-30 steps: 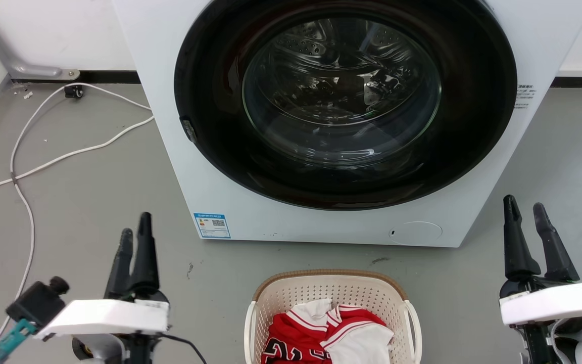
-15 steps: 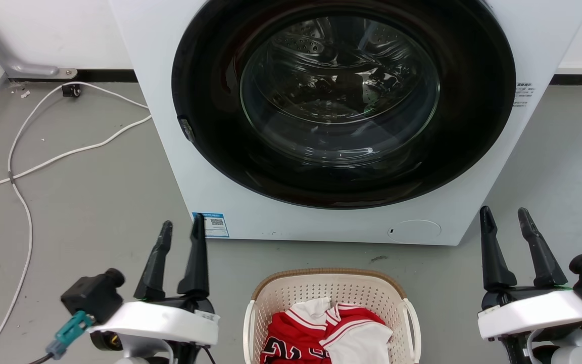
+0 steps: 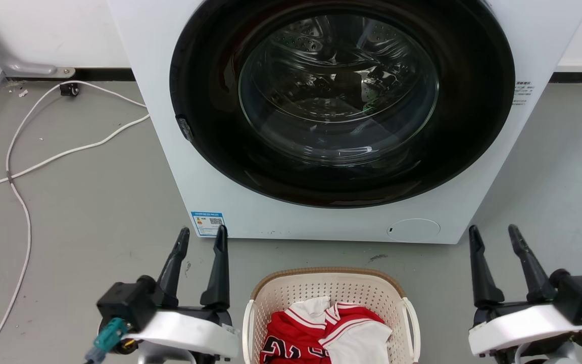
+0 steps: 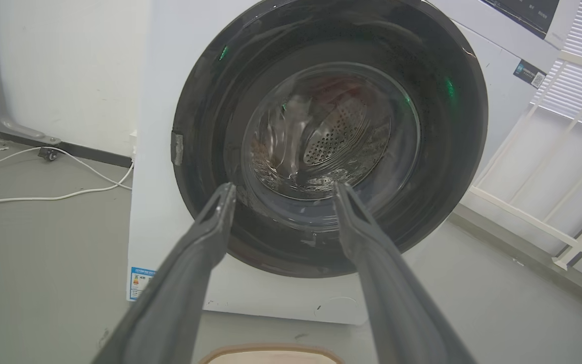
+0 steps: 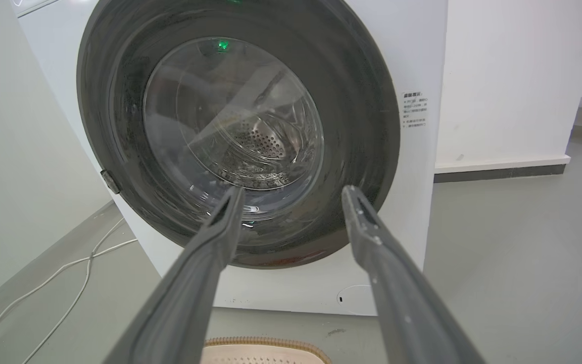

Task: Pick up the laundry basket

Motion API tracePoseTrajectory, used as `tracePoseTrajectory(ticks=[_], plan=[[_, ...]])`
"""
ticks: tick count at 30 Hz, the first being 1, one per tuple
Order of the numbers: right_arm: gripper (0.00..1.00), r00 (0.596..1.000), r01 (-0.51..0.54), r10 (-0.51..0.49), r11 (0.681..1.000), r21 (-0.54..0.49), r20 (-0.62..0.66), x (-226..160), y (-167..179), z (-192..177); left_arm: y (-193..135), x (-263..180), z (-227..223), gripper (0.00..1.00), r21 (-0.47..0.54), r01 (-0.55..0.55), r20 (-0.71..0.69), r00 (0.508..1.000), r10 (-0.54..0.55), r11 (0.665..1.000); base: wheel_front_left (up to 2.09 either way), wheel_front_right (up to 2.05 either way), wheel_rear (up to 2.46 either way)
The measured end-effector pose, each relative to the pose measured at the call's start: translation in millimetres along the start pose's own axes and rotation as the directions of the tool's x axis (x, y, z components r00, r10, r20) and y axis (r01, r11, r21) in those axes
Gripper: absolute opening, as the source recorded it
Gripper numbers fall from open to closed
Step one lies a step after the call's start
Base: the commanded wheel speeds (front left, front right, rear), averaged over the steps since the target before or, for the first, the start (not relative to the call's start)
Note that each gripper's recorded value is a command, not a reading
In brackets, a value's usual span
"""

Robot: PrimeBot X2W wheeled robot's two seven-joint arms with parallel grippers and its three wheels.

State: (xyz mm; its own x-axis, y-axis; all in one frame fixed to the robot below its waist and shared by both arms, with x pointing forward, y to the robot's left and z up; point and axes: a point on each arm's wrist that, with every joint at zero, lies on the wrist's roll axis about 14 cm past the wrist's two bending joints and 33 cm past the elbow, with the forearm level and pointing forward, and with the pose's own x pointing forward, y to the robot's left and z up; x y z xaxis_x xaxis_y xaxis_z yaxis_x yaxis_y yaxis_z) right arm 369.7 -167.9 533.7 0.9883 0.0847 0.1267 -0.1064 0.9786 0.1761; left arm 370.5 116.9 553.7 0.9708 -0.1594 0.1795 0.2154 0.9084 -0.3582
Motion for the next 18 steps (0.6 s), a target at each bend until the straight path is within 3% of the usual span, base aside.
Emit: tracePoseTrajectory(ticks=[18], plan=[[1.0,0.999,-0.008,0.003,0.99,-0.141,-0.035,-8,-4,-14,-3,-8,-24,1.0,0.18,0.012,-0.055,0.999,-0.002,0.984,0.0,0.0,0.0]])
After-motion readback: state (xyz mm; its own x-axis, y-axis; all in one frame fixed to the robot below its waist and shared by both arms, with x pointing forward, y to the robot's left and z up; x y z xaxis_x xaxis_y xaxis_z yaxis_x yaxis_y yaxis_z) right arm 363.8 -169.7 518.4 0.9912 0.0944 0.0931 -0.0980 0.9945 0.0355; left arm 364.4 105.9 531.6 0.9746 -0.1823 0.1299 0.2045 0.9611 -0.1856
